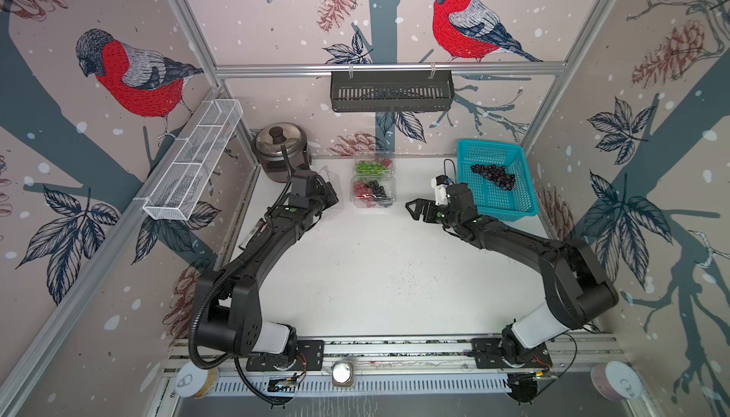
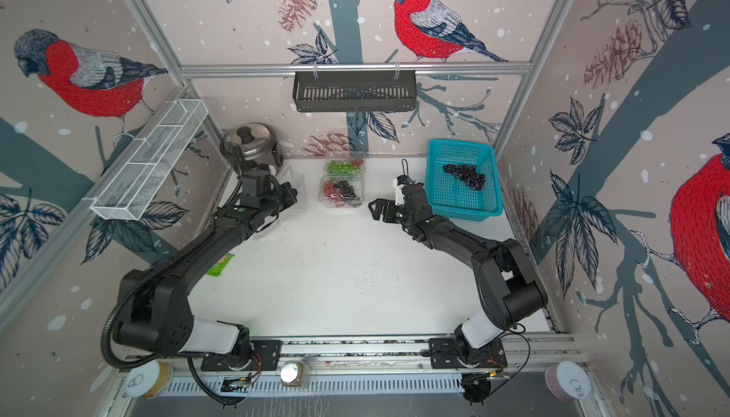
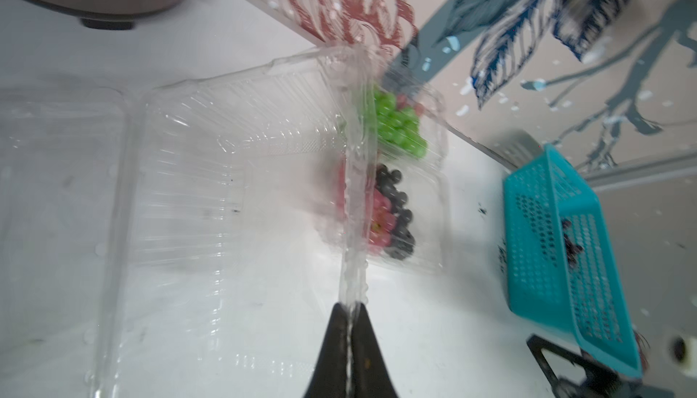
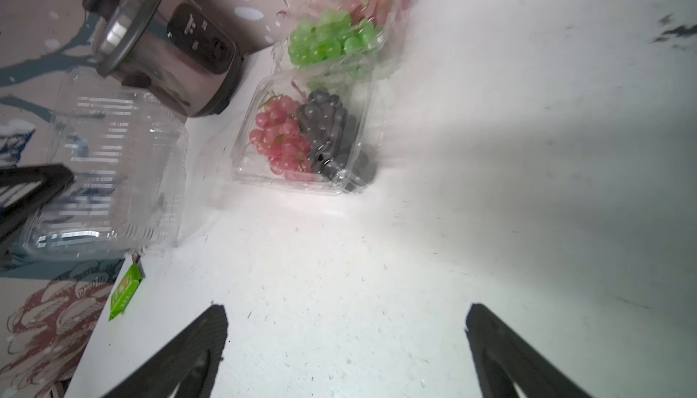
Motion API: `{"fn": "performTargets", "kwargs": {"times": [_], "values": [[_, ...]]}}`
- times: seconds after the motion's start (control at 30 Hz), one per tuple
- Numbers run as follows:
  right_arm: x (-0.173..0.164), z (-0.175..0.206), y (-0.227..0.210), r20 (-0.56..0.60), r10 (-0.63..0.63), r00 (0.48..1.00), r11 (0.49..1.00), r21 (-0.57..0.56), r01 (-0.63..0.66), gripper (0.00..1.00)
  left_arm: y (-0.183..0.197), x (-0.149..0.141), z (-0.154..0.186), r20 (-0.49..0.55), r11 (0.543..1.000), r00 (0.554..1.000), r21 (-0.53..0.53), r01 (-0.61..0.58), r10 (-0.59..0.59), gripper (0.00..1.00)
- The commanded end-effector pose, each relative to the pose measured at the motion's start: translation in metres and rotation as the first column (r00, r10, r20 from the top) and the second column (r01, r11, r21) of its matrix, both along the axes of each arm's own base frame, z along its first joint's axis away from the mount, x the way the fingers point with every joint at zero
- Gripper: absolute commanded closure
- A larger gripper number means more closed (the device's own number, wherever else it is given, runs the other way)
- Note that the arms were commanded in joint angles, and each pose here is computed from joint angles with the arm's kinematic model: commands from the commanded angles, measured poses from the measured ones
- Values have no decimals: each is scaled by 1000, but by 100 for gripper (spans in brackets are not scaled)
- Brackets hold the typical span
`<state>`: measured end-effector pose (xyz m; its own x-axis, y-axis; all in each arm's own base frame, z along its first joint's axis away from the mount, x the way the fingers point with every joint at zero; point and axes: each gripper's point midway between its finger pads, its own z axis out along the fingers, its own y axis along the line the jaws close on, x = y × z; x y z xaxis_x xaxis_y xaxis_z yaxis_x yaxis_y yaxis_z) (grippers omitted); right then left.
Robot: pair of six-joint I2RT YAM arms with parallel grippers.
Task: Pack grapes into containers
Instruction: Pick up the packing box from the center of the board, then place the packing box at the center of the board.
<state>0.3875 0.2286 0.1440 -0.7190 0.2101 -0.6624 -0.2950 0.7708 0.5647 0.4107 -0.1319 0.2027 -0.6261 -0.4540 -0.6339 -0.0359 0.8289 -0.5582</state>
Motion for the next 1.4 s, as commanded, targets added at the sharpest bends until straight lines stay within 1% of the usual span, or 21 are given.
{"fn": "performTargets", "kwargs": {"times": [0.0, 0.1, 0.17, 0.27, 0.37, 0.4, 0.47, 0.6, 0.7, 0.8, 0.87, 0.97, 1.03, 1.13, 1.17, 1.2, 1.27, 1.37], "values": [[-6, 11, -17, -12, -24, 1000, 995, 92, 25, 0, -25, -19, 9, 44, 998, 998, 41, 46, -47, 97], [-16, 9, -43, -18, -71, 997, 995, 71, 72, 0, -54, -40, 20, 79, 993, 993, 88, 78, -85, 97], [-22, 10, -57, -14, -99, 995, 994, 46, 100, 0, -70, -51, 24, 94, 991, 991, 97, 90, -99, 96], [-29, 14, -80, -7, -152, 988, 988, 36, 152, 0, -106, -68, 21, 105, 983, 980, 88, 161, -170, 97], [-33, 20, -101, 6, -203, 979, 978, 43, 203, 0, -147, -82, 12, 96, 963, 962, 103, 247, -257, 97], [-34, 19, -107, 3, -217, 976, 975, 39, 216, 0, -160, -88, 3, 78, 953, 954, 112, 281, -290, 97], [-34, 17, -115, -5, -230, 973, 973, 31, 230, 0, -189, -94, 0, 82, 936, 935, 104, 335, -344, 97], [-33, 5, -129, -46, -252, 967, 967, 36, 253, 0, -232, -102, -35, 29, 899, 903, 115, 423, -429, 96], [-34, -9, -136, -94, -269, 959, 962, 30, 272, 0, -252, -103, -64, -34, 879, 886, 115, 464, -463, 97], [-34, -11, -137, -102, -268, 958, 962, 27, 272, 0, -264, -107, -75, -57, 865, 872, 113, 489, -486, 95], [-32, -8, -138, -92, -267, 959, 963, 14, 269, 0, -268, -108, -77, -64, 860, 866, 107, 500, -495, 90], [-25, -9, -139, -101, -270, 958, 963, -24, 269, 0, -269, -110, -75, -68, 857, 863, 104, 505, -500, 78], [-20, -1, -136, -83, -263, 961, 964, -50, 260, 0, -266, -111, -68, -61, 859, 865, 106, 502, -498, 60], [-12, 13, -126, -39, -259, 965, 960, -118, 253, 1, -261, -110, -53, -38, 867, 874, 110, 486, -485, 40], [-9, 18, -123, -22, -256, 966, 958, -137, 251, 1, -260, -110, -47, -29, 869, 875, 110, 483, -482, 36], [-6, 24, -119, -3, -255, 967, 955, -158, 251, 0, -258, -109, -41, -21, 870, 877, 116, 479, -480, 32], [0, 34, -111, 23, -243, 970, 952, -189, 243, 0, -255, -108, -30, -12, 871, 879, 128, 474, -477, 28], [13, 52, -98, 64, -212, 975, 945, -243, 221, 0, -239, -107, -13, 1, 886, 893, 120, 447, -451, 22]]}}
